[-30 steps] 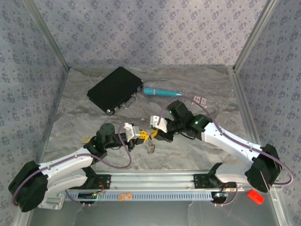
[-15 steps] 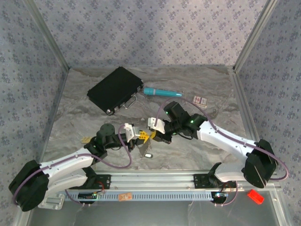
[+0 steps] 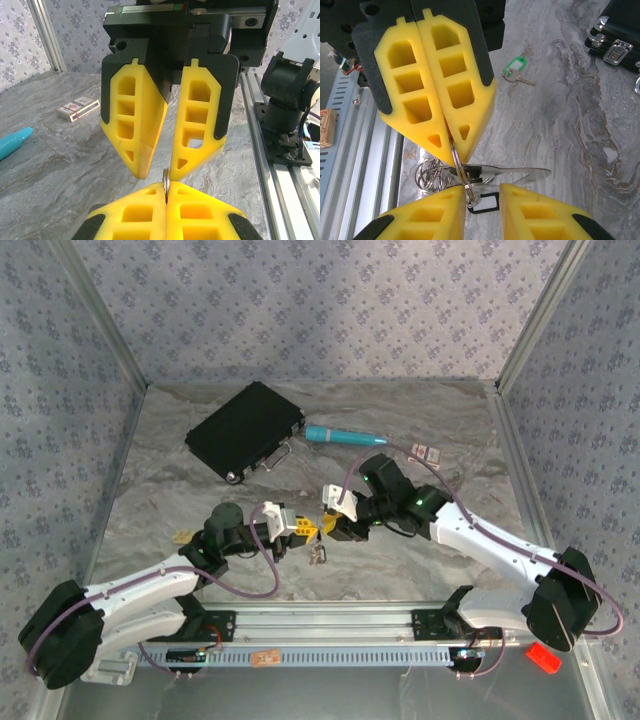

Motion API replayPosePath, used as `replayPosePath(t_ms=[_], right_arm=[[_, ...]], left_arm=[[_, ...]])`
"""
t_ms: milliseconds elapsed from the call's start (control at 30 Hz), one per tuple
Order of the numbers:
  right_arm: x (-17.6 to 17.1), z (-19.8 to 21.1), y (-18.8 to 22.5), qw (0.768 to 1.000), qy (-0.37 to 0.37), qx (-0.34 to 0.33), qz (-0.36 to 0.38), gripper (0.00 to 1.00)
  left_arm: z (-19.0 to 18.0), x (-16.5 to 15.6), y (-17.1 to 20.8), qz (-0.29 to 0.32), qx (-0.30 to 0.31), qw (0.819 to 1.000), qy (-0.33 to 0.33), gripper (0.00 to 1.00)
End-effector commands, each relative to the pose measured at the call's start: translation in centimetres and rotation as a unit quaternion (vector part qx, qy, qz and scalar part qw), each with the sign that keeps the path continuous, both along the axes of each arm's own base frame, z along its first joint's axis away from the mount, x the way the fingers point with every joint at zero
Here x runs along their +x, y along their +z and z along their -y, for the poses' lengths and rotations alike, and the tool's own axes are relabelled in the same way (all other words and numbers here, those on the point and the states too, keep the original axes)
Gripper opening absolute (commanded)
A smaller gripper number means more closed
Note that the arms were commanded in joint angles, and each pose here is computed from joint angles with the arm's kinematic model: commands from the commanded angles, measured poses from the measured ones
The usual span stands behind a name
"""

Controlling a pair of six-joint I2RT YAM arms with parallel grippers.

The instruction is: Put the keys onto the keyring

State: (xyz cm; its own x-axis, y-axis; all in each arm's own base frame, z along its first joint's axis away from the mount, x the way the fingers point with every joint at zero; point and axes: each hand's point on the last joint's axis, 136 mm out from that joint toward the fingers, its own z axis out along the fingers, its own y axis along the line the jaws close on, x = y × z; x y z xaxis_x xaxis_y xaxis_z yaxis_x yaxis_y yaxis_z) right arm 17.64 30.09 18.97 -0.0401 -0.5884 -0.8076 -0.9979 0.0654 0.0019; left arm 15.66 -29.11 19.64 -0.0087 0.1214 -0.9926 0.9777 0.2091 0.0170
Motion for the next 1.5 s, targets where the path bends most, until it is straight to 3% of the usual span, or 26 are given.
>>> replayPosePath(t_ms=[0,367,500,600,900,1233,1367,1467], right_arm=[[-0.3,-0.4,1.1,1.000,0.009,0.027,-0.003,0.25],[-0.2,-1.1,1.1,0.999,0.017,0.033,-0.011,0.00],[-0.1,-0.9,1.3,1.000,0.018,0.017,0.000,0.00],[-0.2,-0.4,0.9,1.000,0.020,-0.017,0.016,0.00],[-0.6,0.2,-0.3,0.990,0.047,-0.121,0.056,0.00],[-0.9,-1.3,0.6,0.988,0.067,-0.117,0.078,0.00],[-1.1,-1.6,0.8,0.990,0.067,-0.103,0.075,0.00],[-0.5,-1.4,1.4,0.994,0.039,-0.066,0.078,0.19]], left_arm=[[0.2,-0.4,2.0,0.020,-0.030,0.999,-0.013,0.00],[0.2,-0.2,1.9,0.019,-0.029,0.999,-0.006,0.00],[0.0,0.5,1.6,0.015,-0.016,1.000,0.014,0.21],[-0.1,0.5,0.7,0.009,0.012,1.000,0.014,0.23],[0.0,0.4,0.3,0.007,0.033,0.999,0.008,0.19],[0.2,0.3,0.4,0.007,0.030,1.000,0.001,0.14],[0.2,0.2,0.7,0.011,0.026,1.000,-0.002,0.07],[0.0,0.1,0.6,0.014,0.024,1.000,0.000,0.01]])
